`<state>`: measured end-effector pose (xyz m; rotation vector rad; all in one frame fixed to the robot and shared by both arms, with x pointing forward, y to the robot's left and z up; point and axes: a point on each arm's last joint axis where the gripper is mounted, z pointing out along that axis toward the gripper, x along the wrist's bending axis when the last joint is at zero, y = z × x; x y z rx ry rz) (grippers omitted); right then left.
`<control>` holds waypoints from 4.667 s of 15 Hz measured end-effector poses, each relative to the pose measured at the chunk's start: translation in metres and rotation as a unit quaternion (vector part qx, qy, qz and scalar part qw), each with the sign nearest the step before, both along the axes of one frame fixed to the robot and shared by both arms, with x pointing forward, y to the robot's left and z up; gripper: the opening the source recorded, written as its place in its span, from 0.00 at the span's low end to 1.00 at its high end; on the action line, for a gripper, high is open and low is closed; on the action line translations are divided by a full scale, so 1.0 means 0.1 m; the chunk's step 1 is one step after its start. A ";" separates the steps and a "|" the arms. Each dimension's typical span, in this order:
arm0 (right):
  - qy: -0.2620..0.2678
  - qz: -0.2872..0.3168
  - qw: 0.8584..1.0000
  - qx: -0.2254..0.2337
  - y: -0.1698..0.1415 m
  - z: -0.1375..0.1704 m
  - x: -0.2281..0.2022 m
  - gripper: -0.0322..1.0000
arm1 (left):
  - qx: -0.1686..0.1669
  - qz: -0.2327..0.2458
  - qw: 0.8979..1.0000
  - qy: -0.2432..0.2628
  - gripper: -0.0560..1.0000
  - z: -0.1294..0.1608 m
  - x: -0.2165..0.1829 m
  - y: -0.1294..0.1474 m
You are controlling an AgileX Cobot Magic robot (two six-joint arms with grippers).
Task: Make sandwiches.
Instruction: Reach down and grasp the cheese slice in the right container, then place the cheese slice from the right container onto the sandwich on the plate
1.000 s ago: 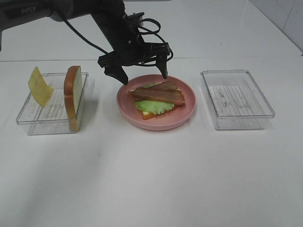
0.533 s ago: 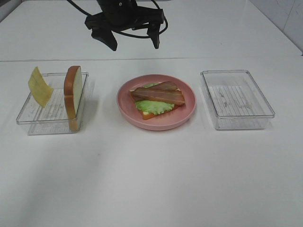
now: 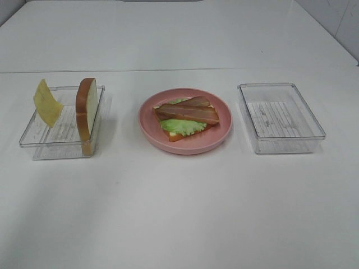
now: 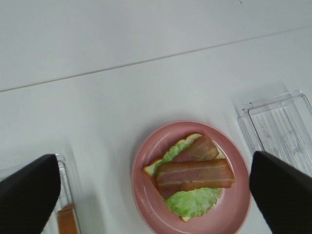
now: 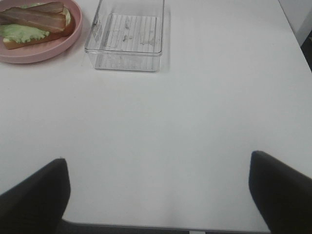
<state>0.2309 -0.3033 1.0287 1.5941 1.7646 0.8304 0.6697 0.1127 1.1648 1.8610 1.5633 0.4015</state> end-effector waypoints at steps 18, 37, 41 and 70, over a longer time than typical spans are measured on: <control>0.000 0.000 1.000 0.000 0.00 0.00 0.00 0.96 | 0.062 0.145 0.962 0.222 0.97 -1.05 -0.11 1.87; 0.000 0.000 1.000 0.000 0.00 0.00 0.00 0.96 | 0.044 0.134 0.955 0.259 0.90 -2.21 0.63 1.83; 0.000 0.000 1.000 0.000 0.00 0.00 0.00 0.96 | 0.043 0.136 0.955 0.259 0.55 -2.21 0.63 1.83; 0.000 0.000 1.000 0.000 0.00 0.00 0.00 0.96 | -0.089 0.026 0.992 0.082 0.05 -1.12 0.65 0.19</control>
